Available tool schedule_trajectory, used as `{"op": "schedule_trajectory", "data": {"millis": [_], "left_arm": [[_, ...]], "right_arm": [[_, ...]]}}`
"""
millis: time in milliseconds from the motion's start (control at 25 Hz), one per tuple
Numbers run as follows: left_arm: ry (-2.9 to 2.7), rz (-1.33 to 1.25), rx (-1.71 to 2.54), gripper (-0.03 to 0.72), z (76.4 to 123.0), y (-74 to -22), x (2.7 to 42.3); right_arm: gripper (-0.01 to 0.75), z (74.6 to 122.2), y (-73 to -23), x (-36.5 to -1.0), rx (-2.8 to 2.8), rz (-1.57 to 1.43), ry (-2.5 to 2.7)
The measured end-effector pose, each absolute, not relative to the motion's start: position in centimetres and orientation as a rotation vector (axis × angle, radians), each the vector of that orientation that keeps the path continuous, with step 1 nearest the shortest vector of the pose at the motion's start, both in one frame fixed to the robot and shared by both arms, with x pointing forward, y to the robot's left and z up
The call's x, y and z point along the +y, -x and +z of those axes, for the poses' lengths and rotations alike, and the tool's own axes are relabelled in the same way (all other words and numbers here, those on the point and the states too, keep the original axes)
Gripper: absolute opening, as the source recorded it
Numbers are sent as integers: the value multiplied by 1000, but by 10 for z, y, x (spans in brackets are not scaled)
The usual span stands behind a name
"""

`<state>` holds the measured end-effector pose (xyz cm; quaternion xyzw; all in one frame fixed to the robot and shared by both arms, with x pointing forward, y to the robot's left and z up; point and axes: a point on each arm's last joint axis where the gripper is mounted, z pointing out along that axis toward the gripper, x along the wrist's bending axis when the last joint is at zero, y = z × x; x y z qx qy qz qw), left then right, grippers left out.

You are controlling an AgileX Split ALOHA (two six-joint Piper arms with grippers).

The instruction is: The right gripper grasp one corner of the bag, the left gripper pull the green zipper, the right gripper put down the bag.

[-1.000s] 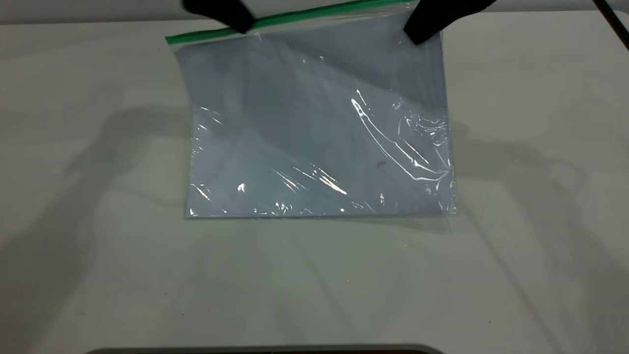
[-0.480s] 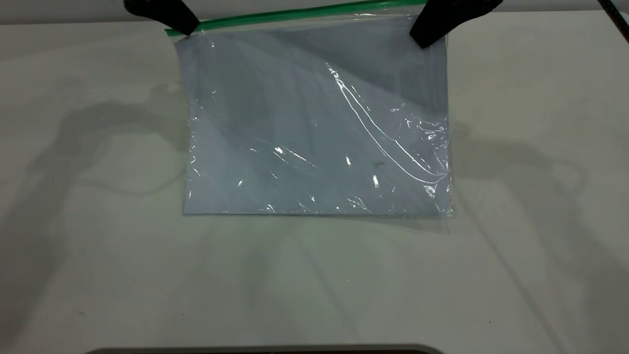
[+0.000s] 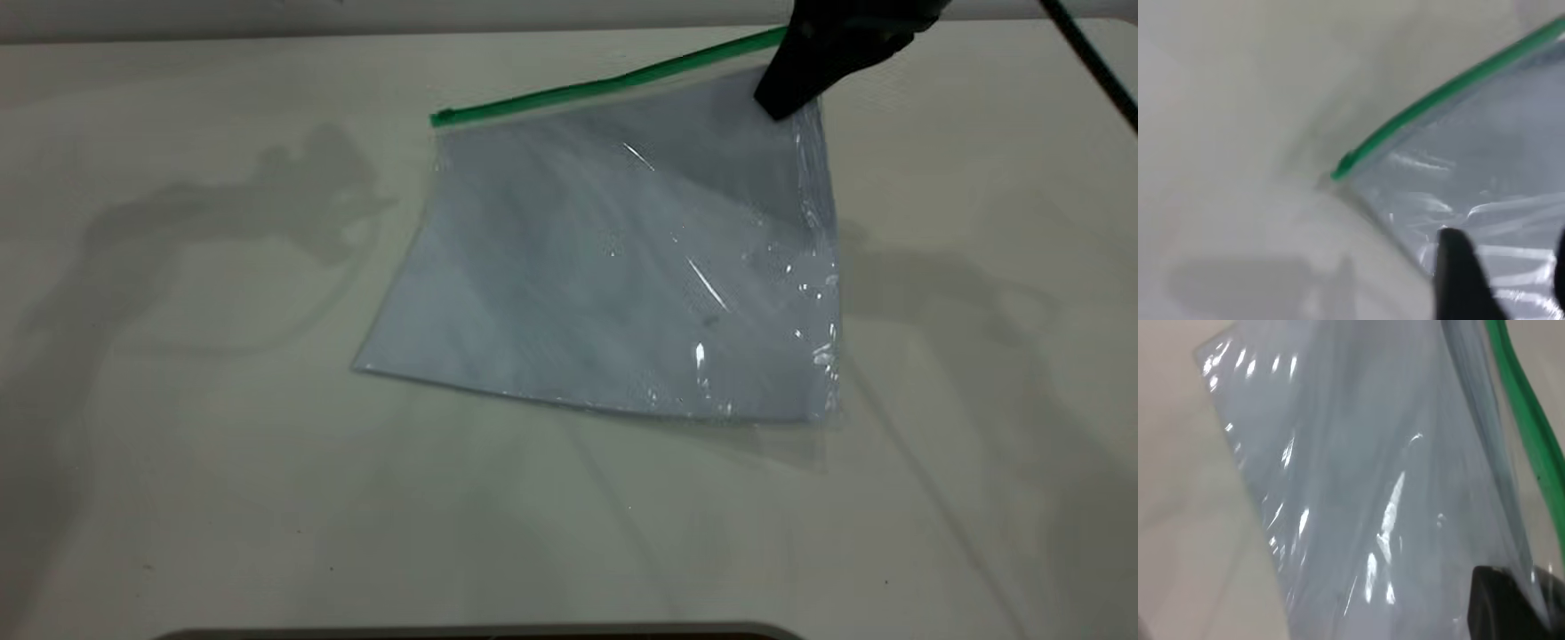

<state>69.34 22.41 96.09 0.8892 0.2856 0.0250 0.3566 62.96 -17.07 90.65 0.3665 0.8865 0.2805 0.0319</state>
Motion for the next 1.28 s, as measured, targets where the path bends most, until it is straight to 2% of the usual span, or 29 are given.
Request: {"op": "schedule_trajectory", "data": {"millis": [80,160,240,360,440,560,720,920,1080,1280], "left_arm": [[-2257,123,728,575,997,-686,221],[-2217,164,727,622,1036,-673,219],[-2175,200,718,626,1078,-655,216],[-2117,249,682,591,1143,-613,216],[-2097,267,666,567,1177,-583,218],[-2097,330,700,558,1220,-534,224],[-2103,475,868,555,1259,-466,241],[-2000,748,1084,553,1289,-399,266],[-1936,843,1209,553,1282,-356,279],[-1970,795,1358,551,1230,-328,287]], "right_arm": [[120,907,-633,-173,2683,850,-1125],[211,909,-635,-175,2666,814,-1087],[342,912,-635,-177,2668,780,-1064],[522,927,-630,-179,2674,762,-1077],[588,950,-622,-180,2679,770,-1113],[596,1009,-596,-184,2654,827,-1203],[539,1081,-540,-190,2690,876,-1292],[493,1139,-475,-204,2655,884,-1344],[487,1161,-425,-222,2508,901,-1402],[487,1150,-368,-246,2354,843,-1500]]}}
